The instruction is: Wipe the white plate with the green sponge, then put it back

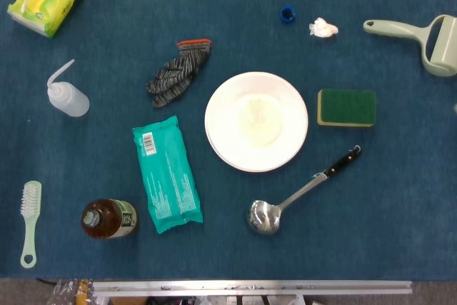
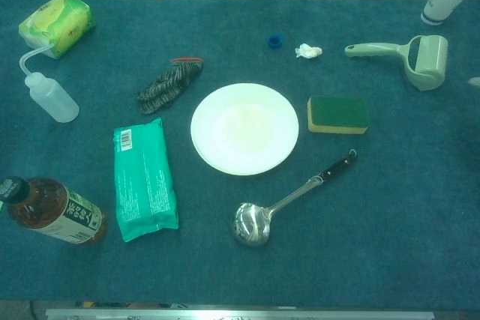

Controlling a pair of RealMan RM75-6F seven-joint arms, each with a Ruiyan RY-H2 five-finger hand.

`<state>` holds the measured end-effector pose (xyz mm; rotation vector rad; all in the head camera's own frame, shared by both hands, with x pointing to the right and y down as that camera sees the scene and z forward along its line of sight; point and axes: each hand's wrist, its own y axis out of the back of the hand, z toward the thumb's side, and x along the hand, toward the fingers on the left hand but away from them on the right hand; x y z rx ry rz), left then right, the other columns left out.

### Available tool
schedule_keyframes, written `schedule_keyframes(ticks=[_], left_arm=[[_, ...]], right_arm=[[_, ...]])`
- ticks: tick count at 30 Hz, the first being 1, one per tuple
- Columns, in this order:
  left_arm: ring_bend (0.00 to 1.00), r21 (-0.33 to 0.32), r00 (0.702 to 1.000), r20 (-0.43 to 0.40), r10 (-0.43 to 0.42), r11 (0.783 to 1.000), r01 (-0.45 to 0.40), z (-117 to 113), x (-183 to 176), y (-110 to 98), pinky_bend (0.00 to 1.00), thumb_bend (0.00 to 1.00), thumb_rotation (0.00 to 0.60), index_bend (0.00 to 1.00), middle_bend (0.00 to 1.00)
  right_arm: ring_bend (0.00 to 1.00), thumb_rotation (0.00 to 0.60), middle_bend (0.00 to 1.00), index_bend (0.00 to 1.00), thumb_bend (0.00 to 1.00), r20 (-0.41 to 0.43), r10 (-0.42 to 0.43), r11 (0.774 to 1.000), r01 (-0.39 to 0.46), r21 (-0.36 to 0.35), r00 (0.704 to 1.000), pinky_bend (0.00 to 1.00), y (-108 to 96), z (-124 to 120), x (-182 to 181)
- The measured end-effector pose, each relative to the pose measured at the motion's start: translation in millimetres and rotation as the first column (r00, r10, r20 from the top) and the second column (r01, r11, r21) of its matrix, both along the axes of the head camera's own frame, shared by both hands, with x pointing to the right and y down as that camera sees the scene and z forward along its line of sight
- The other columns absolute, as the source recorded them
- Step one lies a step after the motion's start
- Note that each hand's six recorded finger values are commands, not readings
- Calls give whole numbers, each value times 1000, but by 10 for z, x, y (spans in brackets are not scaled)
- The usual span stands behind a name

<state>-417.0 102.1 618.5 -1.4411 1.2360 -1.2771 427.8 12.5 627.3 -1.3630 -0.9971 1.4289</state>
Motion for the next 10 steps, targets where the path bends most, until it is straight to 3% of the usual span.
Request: schedule_keyframes(ticks=[10], left_arm=[[89, -3, 1000, 1, 5, 1000, -5, -22, 116, 65, 133, 469, 600, 187, 157]], right_arm=[[111, 600, 153, 37, 97, 2, 105, 994, -105, 29, 994, 455, 414, -286, 364]])
